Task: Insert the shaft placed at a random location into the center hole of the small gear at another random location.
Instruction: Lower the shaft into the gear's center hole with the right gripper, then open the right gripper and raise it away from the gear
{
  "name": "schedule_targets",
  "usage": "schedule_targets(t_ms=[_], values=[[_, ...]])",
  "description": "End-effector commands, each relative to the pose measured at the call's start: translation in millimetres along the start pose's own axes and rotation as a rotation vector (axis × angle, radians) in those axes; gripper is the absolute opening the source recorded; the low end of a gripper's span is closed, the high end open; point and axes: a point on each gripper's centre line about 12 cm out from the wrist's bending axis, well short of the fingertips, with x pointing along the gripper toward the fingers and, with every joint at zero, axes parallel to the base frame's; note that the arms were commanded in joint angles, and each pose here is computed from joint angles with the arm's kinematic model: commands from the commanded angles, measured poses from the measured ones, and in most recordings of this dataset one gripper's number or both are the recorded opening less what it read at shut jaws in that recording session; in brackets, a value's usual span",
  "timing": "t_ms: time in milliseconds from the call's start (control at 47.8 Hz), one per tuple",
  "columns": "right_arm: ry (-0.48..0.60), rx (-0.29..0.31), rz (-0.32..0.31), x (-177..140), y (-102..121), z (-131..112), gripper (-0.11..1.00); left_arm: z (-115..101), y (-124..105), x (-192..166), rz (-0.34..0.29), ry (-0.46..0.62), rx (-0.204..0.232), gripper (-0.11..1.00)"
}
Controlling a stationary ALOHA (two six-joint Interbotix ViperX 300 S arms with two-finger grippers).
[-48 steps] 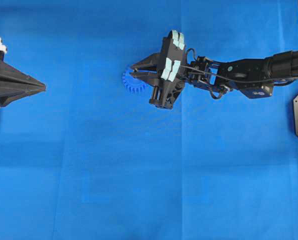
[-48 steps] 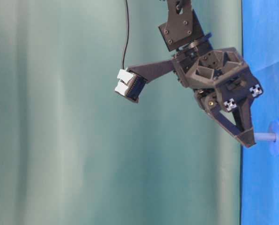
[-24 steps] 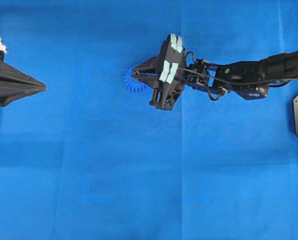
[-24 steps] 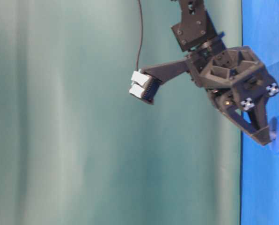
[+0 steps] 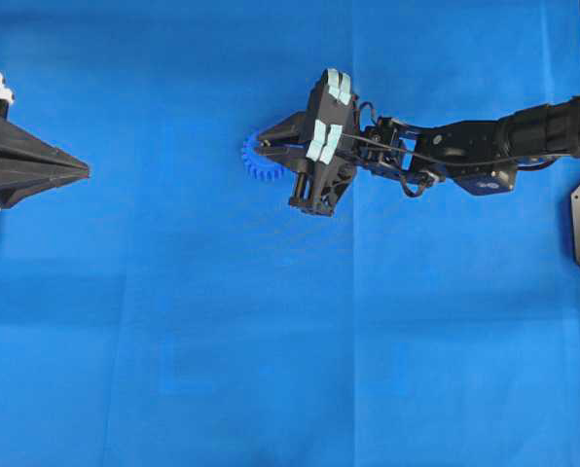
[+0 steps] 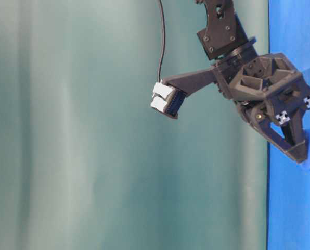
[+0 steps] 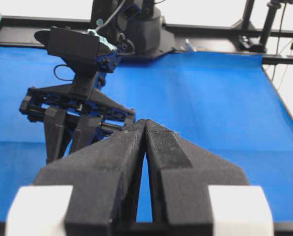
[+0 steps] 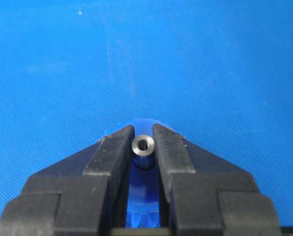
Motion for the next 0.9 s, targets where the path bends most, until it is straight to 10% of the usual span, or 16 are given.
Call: schedule_targets(t_ms=[0,460,774,878], values=[[-0.039,0.003,0.004,0,2,14,0.03,2,0,1,-0.002,-0.005,0.002,0.00],[-0.033,0.001,0.006,0,3,13,0.06,2,0,1,-0.002,-0.005,0.002,0.00],[-0.045,0.008,0.006,0,3,17,0.86,2,0,1,-0.002,-0.005,0.002,0.00],[-0.057,0.007,0.008,-2,4,22,0.84,2,0,1,-0.002,-0.005,0.002,0.00]])
